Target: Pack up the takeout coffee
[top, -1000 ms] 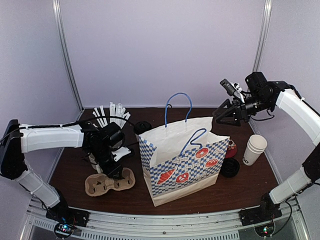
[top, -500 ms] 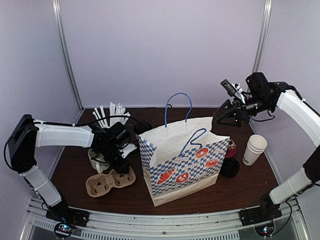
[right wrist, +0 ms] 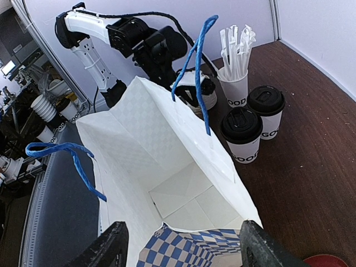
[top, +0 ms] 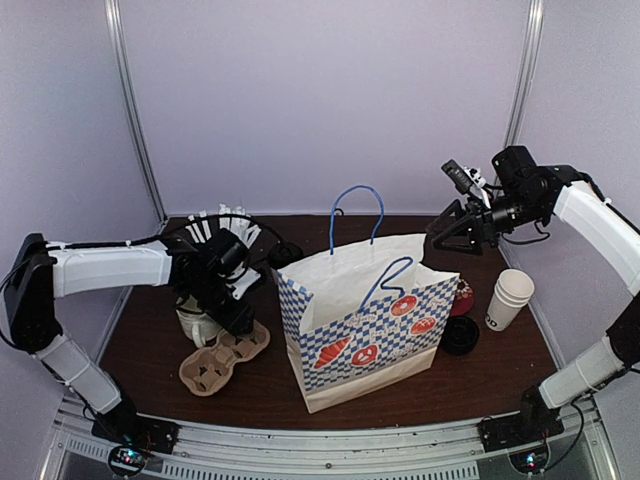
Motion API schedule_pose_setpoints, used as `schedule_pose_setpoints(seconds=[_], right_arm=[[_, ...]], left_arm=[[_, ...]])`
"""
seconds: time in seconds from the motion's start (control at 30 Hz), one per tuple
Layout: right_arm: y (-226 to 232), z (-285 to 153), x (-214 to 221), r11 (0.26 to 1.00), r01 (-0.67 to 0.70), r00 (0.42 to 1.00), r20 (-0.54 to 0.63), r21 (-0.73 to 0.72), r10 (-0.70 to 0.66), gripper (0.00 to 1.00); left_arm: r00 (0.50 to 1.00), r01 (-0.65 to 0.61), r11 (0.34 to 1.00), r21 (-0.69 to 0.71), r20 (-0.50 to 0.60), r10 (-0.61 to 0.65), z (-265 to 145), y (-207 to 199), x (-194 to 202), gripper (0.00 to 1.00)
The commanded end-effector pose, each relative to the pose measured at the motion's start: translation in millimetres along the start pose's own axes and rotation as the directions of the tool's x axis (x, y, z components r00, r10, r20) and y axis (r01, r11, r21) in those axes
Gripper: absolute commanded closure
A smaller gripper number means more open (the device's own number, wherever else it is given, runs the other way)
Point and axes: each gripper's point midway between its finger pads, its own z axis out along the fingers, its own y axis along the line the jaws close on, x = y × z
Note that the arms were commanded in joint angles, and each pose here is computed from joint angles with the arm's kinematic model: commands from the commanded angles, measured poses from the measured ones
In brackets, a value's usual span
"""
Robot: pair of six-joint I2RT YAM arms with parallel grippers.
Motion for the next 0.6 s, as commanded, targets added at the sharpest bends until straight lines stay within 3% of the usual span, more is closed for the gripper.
schedule_pose_setpoints(seconds=[0.0, 0.1, 0.23, 0.27, 0.3, 0.33, 0.5, 0.57], right_arm=[[3, -3, -2, 1.0, 0.022, 1.0, 0.014, 0.006, -0.022, 0.28], [1, -2, -2, 1.0, 0.02, 1.0, 0.012, 0.001, -0.02, 0.28], [0, -1, -1, 1.0, 0.015, 1.0, 0.013, -0.004, -0.015, 0.28], [0, -1, -1, 1.0, 0.014, 1.0, 0.013, -0.005, -0.014, 0.28], [1, -1, -1, 1.0, 0.014, 1.0, 0.013, -0.007, -0.014, 0.28], [1, -1, -1, 1.0, 0.014, 1.0, 0.014, -0.007, -0.014, 0.28], [1, -2, -1, 1.0, 0.014, 1.0, 0.014, -0.005, -0.014, 0.28], [1, -2, -1, 1.0, 0.012, 1.0, 0.013, -0.003, -0.012, 0.28]], left_arm=[[0.99, 0.143, 0.989, -0.046, 0.028, -0.142, -45, 10, 14, 0.44], [0.978, 0.205, 0.977, -0.054, -0.031, -0.206, -47, 8, 37, 0.43], [0.976, 0.193, 0.978, -0.084, -0.087, -0.2, -39, 7, 62, 0.38], [0.976, 0.189, 0.978, -0.086, -0.096, -0.197, -38, 7, 66, 0.33], [0.975, 0.187, 0.978, -0.089, -0.103, -0.196, -36, 7, 69, 0.08], [0.975, 0.183, 0.979, -0.091, -0.11, -0.192, -35, 7, 72, 0.03], [0.981, 0.136, 0.986, -0.097, -0.123, -0.147, -28, 5, 75, 0.08], [0.991, 0.073, 0.99, -0.122, -0.104, -0.086, -29, 4, 71, 0.03]])
